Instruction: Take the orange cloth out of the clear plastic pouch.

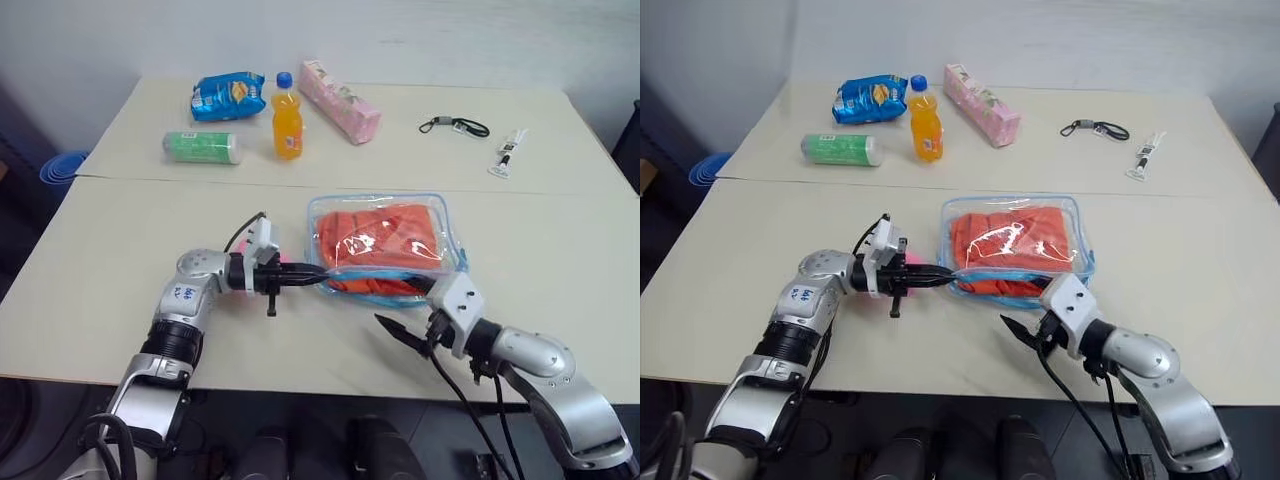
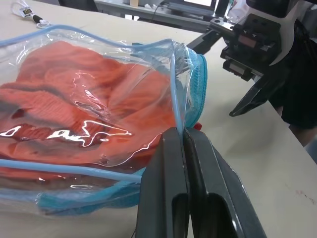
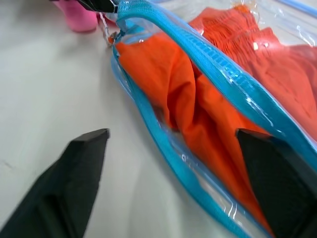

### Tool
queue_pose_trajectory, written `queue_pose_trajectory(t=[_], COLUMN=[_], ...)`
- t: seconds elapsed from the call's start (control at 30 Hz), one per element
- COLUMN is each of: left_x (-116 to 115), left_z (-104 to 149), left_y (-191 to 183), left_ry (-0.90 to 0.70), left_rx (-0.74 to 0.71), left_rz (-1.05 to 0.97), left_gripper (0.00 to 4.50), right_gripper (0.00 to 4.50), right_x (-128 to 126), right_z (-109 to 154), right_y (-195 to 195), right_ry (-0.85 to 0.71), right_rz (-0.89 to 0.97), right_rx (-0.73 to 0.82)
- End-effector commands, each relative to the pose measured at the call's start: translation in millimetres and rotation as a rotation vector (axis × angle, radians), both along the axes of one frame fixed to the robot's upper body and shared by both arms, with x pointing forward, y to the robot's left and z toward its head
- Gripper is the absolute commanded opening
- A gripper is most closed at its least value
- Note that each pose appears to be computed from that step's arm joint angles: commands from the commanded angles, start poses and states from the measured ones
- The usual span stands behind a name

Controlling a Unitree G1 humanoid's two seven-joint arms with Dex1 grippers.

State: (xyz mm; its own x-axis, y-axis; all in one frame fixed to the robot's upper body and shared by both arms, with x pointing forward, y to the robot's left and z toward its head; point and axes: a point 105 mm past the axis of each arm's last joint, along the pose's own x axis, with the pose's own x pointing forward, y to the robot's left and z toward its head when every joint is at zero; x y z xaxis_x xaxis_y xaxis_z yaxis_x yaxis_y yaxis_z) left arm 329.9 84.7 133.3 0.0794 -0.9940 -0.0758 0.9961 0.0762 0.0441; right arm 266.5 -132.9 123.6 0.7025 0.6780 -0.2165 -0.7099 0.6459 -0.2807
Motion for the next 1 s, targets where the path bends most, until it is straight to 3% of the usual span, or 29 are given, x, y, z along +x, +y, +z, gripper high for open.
queue_pose_trajectory(t=[0.03,0.2,0.37,1.0], left_x=[-5.1,-5.5,-5.7,-1.8], left_z=[2.1,0.2,-1.4,-0.5], left_y=[1.2,2.5,2.1,-1.6], left_ry=[-0.027,-0.026,-0.026,-0.027], left_rx=[0.009,0.017,0.022,0.011], left_rz=[-0.016,-0.015,-0.019,-0.044], left_gripper=[0.0,0.0,0.0,0.0], right_gripper=[2.96,2.96,2.96,2.96], right_x=[13.0,25.2,26.1,64.8], right_z=[15.9,12.1,-1.6,-24.9], right_y=[-1.4,-5.2,2.2,11.4], right_ry=[-0.093,-0.113,-0.113,-0.14], right_rz=[-0.022,-0.032,0.075,0.021], right_rx=[-0.03,-0.124,-0.277,-0.427])
